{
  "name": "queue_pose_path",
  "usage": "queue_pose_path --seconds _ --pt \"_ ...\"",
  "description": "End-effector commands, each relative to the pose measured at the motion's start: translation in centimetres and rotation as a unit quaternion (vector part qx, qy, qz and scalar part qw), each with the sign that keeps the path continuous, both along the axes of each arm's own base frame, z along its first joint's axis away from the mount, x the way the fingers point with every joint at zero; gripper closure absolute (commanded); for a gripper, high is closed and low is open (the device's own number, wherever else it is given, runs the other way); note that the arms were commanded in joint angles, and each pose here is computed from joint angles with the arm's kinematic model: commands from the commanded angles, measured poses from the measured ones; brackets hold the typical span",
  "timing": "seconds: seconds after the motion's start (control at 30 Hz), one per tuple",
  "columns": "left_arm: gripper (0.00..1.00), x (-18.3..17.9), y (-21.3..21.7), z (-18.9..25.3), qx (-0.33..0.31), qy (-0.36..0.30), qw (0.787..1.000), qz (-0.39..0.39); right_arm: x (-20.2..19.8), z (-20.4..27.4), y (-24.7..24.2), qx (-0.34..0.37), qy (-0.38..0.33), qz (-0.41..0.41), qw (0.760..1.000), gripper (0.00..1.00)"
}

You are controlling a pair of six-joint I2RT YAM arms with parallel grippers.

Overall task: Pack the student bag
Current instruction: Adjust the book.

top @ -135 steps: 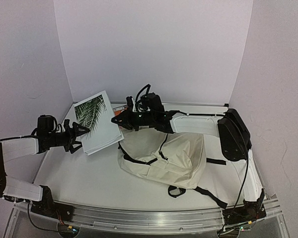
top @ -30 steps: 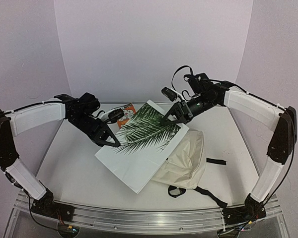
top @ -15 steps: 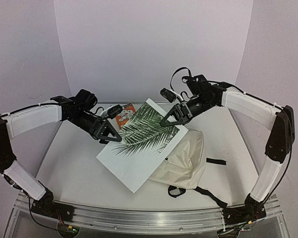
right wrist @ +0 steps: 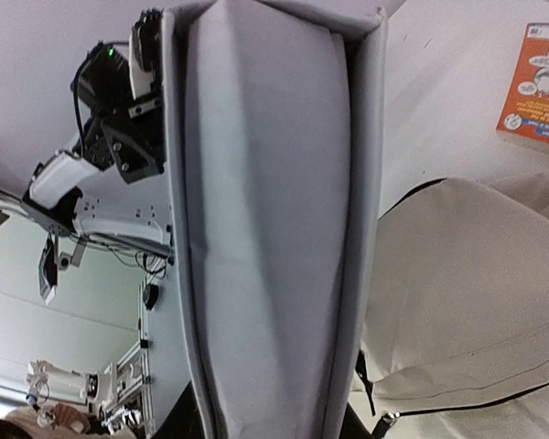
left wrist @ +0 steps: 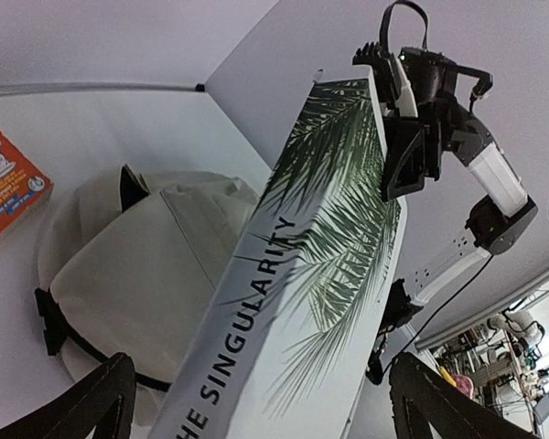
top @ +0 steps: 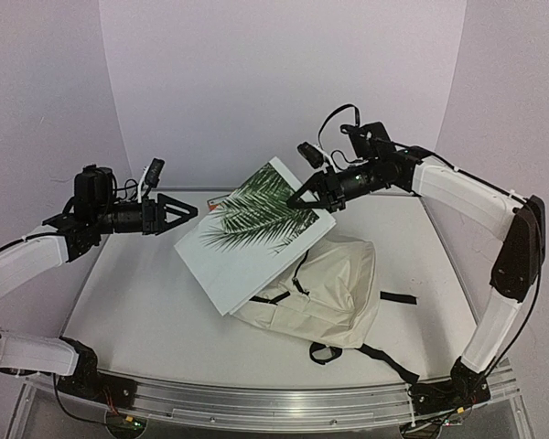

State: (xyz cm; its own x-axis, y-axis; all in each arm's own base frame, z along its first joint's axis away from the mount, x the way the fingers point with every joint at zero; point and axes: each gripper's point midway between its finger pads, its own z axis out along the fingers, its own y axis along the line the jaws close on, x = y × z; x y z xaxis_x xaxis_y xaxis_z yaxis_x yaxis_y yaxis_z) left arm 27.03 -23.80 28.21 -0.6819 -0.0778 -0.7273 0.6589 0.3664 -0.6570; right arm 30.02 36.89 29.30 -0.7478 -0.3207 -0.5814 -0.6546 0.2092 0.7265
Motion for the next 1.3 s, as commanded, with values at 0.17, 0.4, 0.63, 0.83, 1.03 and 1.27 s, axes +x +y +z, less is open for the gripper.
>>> queue_pose_path --seconds 0.17,0.4,0.63,0.83,1.03,1.27 --pt "0.03 0.9 0.9 7.3 -0.086 -0.103 0.99 0.052 0.6 15.0 -1.4 0.174 -0.114 -0.098 0.973 0.73" --pt "0.02 -1.7 0.1 9.0 -0.122 -0.108 0.986 -0.022 0.3 17.5 -2.6 0.218 -0.145 -0.133 0.956 0.73" --pt "0.02 -2.9 -0.9 10.0 -0.152 -0.1 0.979 -0.089 0.3 17.1 -2.5 0.241 -0.13 -0.129 0.953 0.73" --pt "0.05 -2.1 -1.2 11.1 -0.165 -0.105 0.977 -0.081 0.4 16.2 -2.3 0.243 -0.12 -0.129 0.954 0.73" --pt "0.15 -0.9 -1.3 11.5 -0.205 -0.094 0.972 -0.073 0.8 15.0 -2.0 0.237 -0.106 -0.126 0.957 0.73" --pt "0.27 0.2 -2.2 10.7 -0.218 -0.061 0.971 -0.08 1.1 14.2 -1.7 0.233 -0.101 -0.126 0.959 0.73"
